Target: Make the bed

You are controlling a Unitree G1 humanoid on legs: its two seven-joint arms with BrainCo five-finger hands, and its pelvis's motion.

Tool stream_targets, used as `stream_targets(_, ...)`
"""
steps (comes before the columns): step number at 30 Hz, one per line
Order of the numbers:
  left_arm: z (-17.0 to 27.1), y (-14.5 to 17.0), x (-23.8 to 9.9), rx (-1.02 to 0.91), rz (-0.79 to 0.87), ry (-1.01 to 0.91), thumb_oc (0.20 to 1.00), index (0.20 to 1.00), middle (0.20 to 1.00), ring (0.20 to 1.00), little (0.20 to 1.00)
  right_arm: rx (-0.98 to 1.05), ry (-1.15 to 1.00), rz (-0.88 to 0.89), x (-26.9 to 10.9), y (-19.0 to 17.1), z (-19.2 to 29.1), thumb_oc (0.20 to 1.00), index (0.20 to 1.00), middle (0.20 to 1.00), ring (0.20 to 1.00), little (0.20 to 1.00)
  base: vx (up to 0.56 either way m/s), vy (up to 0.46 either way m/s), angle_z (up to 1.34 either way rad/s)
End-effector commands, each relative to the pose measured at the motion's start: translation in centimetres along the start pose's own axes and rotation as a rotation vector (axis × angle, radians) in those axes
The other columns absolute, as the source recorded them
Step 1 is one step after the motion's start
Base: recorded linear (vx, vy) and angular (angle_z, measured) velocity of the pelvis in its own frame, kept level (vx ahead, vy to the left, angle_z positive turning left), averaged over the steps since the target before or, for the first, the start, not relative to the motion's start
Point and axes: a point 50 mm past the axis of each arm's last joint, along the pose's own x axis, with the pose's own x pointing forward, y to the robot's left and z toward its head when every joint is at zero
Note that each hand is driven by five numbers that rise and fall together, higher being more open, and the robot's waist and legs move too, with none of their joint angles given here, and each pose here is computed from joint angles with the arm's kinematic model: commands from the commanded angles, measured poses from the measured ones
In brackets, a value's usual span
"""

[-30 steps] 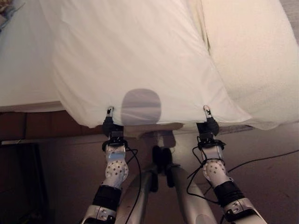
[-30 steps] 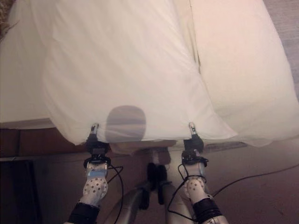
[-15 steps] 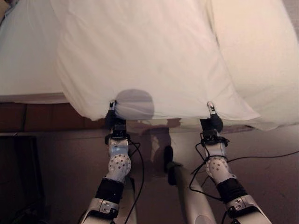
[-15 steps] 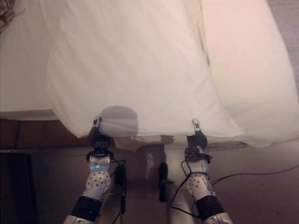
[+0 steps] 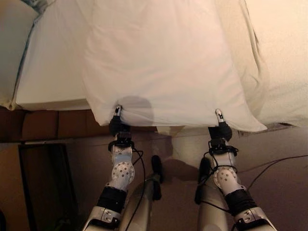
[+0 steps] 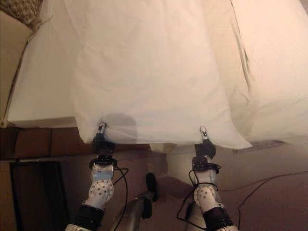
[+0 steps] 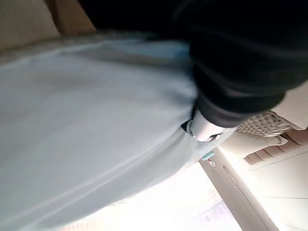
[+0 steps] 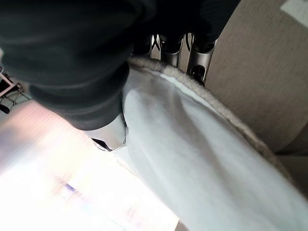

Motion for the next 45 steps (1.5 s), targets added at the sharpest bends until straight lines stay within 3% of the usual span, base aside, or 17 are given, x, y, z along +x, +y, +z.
stream_targets(1, 5.2, 0.8, -0.1, 0.088, 0.001, -0.209, 0.2, 0.2, 0.2, 0.2, 0.2, -0.013, -0.155, -0.103, -1.6, -3.0, 2.9, 0.2, 0.2, 0.2, 0.2, 0.2, 0.02, 0.022, 0.06)
stream_targets(16, 3.7, 1.7, -1.1, 0.023, 0.068, -0.179, 0.2, 0.2, 0.2, 0.2, 0.2, -0.068, -0.165, -0.111, -1.1, -3.6, 4.4, 0.2, 0.2, 0.2, 0.2, 0.2, -0.02, -0.102, 0.14)
stream_targets(22, 5.1, 1.7, -1.2, 0.045, 0.061, -0.236, 0.2, 0.2, 0.2, 0.2, 0.2, -0.095, -0.137, -0.075, -0.6, -2.9, 3.9, 0.2, 0.2, 0.2, 0.2, 0.2, 0.0, 0.007, 0.12)
stream_targets(32, 6.7, 0.7, 0.5, 0.087, 0.034, -0.305, 0.2, 0.2, 0.2, 0.2, 0.2, -0.043, -0.175, -0.087, -0.5, -2.8, 3.9, 0.2, 0.2, 0.2, 0.2, 0.2, 0.0, 0.368, 0.01)
stream_targets(39, 6.1, 2.2, 0.2, 0.159, 0.054, -0.24, 0.2, 0.2, 0.2, 0.2, 0.2, -0.115, -0.114, -0.041, -0.3, -2.6, 3.3, 0.2, 0.2, 0.2, 0.2, 0.2, 0.05, 0.682, 0.04)
stream_targets(45, 5.2, 3.1, 0.7, 0.145, 0.155, -0.241, 0.2, 0.2, 0.2, 0.2, 0.2, -0.114, -0.053, -0.043, -0.6, -3.0, 1.7, 0.2, 0.2, 0.2, 0.2, 0.2, -0.02, 0.182, -0.23)
